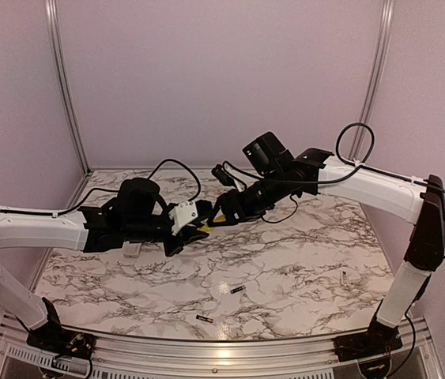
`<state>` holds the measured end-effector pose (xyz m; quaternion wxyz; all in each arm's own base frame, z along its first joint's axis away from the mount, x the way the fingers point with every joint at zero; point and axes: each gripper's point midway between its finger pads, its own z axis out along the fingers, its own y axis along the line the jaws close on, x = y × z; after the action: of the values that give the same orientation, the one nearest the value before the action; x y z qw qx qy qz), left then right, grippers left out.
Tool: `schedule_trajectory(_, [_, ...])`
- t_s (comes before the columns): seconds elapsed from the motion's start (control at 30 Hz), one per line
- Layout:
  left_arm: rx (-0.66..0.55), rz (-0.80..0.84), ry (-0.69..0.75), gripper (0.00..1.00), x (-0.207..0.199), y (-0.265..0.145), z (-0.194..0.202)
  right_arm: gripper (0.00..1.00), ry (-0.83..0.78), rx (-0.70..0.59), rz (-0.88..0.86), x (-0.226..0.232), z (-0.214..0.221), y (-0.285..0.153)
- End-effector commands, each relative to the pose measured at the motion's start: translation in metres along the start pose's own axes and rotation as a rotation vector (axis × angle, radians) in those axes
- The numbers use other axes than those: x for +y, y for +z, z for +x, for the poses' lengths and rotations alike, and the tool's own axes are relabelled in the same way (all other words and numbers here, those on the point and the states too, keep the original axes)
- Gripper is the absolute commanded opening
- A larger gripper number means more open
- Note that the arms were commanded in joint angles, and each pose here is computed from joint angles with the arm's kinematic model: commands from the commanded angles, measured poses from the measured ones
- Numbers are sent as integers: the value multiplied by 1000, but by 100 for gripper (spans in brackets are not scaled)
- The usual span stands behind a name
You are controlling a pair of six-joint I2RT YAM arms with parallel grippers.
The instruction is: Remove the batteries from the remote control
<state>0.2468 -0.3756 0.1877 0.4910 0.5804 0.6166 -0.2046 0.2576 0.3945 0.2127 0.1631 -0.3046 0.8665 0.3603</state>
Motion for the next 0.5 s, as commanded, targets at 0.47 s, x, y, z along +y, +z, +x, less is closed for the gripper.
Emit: schedule_trajectory(0.47, [207, -420, -438, 0, 79, -76, 74, 98, 204, -348, 360, -90, -47, -106])
